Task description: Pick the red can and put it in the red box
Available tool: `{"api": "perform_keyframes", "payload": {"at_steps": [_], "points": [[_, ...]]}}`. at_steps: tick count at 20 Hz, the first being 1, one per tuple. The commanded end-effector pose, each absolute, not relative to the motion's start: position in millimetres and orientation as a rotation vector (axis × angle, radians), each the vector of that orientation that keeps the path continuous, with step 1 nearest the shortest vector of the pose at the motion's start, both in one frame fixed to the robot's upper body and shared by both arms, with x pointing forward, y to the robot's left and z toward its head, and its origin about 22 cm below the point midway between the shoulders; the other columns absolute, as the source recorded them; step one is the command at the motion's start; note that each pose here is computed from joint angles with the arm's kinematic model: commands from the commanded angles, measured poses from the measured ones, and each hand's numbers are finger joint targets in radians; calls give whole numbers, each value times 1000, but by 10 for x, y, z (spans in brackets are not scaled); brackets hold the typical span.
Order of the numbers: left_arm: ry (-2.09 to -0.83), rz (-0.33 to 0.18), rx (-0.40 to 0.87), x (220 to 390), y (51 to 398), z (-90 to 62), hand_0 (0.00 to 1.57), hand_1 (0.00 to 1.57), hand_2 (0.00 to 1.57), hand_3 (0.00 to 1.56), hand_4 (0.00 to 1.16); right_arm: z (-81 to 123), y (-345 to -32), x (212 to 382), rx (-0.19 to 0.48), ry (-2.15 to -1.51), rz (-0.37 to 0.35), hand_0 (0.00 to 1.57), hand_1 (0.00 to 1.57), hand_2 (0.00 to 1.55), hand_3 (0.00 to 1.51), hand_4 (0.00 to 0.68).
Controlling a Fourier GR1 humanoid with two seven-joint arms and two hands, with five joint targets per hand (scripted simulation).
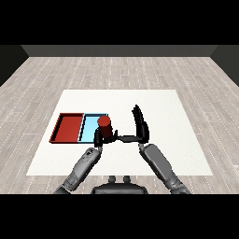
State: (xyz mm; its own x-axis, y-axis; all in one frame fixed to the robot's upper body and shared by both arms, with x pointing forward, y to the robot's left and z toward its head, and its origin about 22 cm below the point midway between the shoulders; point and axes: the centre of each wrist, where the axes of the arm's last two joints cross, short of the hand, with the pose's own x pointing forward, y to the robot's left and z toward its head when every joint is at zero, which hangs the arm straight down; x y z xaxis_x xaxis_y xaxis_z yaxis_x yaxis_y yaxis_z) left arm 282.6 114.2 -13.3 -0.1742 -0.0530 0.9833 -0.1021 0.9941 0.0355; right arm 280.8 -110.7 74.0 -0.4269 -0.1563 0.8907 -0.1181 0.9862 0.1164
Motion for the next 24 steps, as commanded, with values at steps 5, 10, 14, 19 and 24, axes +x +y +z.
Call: {"api": "perform_keyframes", "payload": {"at_steps": [5, 10, 14, 19, 24], "points": [[-1809, -33, 352, 3137, 1955, 93, 1571, 1571, 1571, 1471, 1125, 611, -1897, 2446, 77, -2029, -116, 0, 0, 0, 0, 0], [-1746, -67, 537, 3197, 2404, 5, 1571, 1571, 1560, 1467, 1115, 317, -2230, 2274, -39, -1946, -141, 0, 0, 0, 0, 0], [-1678, -29, 630, 3207, 3027, 107, 1571, 1571, 1555, 1462, 1091, 294, -2480, 2233, -123, -1934, -137, 0, 0, 0, 0, 0], [-1534, -38, 726, 3419, 3349, 74, 1571, 1571, 1552, 1473, 1099, 211, -2514, 2385, -164, -1894, -136, 0, 0, 0, 0, 0], [-1389, -61, 766, 3624, 3478, -130, 1571, 1571, 1565, 1473, 1079, 162, -2612, 2481, -217, -1851, -126, 0, 0, 0, 0, 0]]}}
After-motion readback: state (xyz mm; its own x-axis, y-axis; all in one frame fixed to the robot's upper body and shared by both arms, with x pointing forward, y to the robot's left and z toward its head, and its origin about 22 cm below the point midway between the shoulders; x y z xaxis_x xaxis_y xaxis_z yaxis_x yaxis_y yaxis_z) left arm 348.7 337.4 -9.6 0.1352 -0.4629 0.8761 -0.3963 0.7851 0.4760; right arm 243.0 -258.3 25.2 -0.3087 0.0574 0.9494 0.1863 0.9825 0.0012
